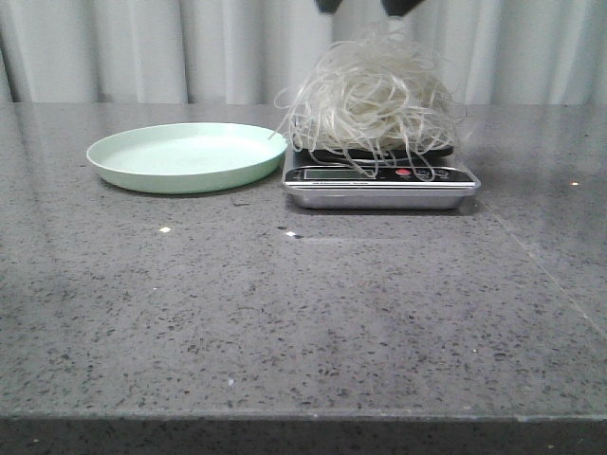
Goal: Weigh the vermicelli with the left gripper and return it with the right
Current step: 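Lower the right gripper and grasp the vermicelli on the scale, then carry the vermicelli with the right gripper back onto the plate and release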
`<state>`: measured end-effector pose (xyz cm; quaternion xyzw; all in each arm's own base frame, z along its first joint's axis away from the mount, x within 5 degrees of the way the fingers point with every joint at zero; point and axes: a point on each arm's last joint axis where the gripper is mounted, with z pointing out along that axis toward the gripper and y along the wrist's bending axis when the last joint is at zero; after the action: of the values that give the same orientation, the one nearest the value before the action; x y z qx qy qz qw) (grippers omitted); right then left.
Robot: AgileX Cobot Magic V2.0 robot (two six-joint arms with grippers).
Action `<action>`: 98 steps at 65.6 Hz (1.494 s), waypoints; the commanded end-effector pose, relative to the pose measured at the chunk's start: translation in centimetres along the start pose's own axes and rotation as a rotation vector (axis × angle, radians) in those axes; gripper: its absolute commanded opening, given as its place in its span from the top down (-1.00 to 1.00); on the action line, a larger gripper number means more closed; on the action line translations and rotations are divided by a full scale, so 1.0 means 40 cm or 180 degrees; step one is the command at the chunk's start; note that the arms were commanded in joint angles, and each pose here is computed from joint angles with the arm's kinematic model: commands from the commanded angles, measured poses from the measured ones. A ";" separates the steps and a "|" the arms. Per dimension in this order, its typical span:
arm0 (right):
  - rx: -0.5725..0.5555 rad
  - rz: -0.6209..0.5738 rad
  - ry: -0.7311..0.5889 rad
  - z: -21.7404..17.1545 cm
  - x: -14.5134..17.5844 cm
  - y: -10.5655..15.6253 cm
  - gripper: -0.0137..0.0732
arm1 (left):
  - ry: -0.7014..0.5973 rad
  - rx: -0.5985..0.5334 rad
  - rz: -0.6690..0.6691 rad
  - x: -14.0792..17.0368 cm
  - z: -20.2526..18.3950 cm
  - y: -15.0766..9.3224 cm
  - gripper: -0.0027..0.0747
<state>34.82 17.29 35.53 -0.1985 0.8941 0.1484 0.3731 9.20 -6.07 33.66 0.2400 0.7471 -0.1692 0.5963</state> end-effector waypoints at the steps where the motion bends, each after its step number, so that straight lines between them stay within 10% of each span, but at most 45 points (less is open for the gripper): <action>1: -0.0031 -0.0037 0.0014 -0.007 -0.031 0.006 -0.72 | -0.0331 -0.0017 -0.0071 -0.038 -0.007 0.002 0.59; 19: -0.0050 -0.0006 0.0869 0.121 0.041 -0.009 -0.63 | -0.0337 -0.0017 -0.0071 -0.038 -0.007 0.002 0.59; 31: -0.0004 -0.0056 0.1024 0.131 0.052 -0.014 0.42 | -0.0337 -0.0017 -0.0071 -0.038 -0.007 0.002 0.59; 60: -0.0468 -0.0288 -0.0133 -0.058 -0.142 0.130 0.28 | -0.0337 -0.0017 -0.0071 -0.038 -0.007 0.002 0.59; 81: -0.0794 -0.0234 -0.0283 0.110 -0.125 0.235 0.24 | -0.0337 -0.0017 -0.0071 -0.038 -0.007 0.002 0.58; 98: -0.0814 -0.0178 -0.0186 0.152 -0.113 0.233 -0.75 | -0.0337 -0.0017 -0.0071 -0.038 -0.007 0.002 0.59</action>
<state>37.93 30.13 30.17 -0.2727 0.8851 0.2300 0.2987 9.20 -6.07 33.66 0.2395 0.7472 -0.1701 0.5961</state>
